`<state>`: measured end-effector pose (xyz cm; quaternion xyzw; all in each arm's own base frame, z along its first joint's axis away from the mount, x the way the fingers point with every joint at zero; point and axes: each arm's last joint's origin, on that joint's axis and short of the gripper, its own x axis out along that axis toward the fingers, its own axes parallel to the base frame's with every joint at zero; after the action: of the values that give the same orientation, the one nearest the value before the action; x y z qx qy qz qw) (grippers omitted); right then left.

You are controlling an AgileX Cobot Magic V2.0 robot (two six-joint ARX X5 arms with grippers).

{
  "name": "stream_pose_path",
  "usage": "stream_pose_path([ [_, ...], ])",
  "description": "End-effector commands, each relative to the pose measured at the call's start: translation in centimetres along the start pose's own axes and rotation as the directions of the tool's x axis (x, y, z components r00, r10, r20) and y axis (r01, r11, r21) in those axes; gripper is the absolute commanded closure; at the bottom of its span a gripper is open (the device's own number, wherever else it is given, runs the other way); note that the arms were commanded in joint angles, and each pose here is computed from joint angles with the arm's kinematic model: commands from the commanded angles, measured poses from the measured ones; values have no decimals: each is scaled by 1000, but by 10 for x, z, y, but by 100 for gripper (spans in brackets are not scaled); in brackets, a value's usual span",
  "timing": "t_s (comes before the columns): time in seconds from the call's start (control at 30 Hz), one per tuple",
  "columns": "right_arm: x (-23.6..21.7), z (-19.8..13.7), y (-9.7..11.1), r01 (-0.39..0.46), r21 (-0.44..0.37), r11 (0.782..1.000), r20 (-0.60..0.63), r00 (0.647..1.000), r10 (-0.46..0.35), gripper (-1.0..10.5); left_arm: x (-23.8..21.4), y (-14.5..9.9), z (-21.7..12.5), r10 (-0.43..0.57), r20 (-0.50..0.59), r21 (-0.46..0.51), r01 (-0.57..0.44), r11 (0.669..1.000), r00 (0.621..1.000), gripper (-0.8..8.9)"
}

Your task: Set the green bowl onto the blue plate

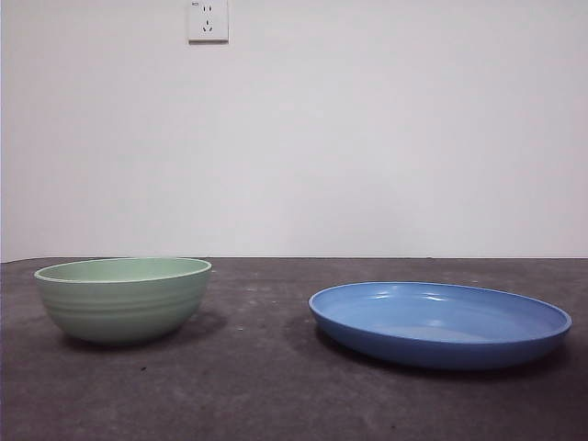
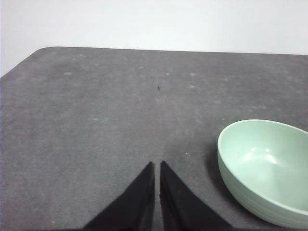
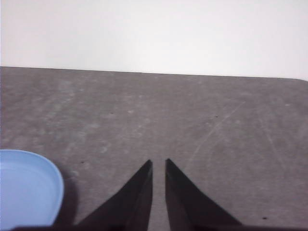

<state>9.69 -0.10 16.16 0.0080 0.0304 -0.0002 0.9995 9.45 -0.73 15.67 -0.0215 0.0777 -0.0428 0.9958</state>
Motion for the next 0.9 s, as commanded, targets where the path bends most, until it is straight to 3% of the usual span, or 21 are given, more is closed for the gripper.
stream_pose_path([
  [0.03, 0, -1, 0, -13, 63, 998, 1, 1000, 13, 905, 1, 0, -6, 3, -26, -38, -4, 999, 1000, 795],
  [0.23, -2, 5, 2, -61, 188, 980, 3, 998, 61, 938, -6, -1, 20, -2, 35, -105, 5, 995, 999, 795],
  [0.47, -17, 46, 4, -112, 352, 929, 56, 994, 99, 938, -19, -4, 84, -5, 94, -141, 18, 990, 996, 795],
  [0.63, -34, 95, 7, -209, 360, 909, 118, 977, 178, 938, -24, -8, 140, -39, 127, -139, 56, 989, 991, 795],
  [0.9, -45, 160, 14, -331, 360, 872, -21, 932, 362, 938, -26, -17, 212, -219, 70, -156, 227, 961, 973, 795],
])
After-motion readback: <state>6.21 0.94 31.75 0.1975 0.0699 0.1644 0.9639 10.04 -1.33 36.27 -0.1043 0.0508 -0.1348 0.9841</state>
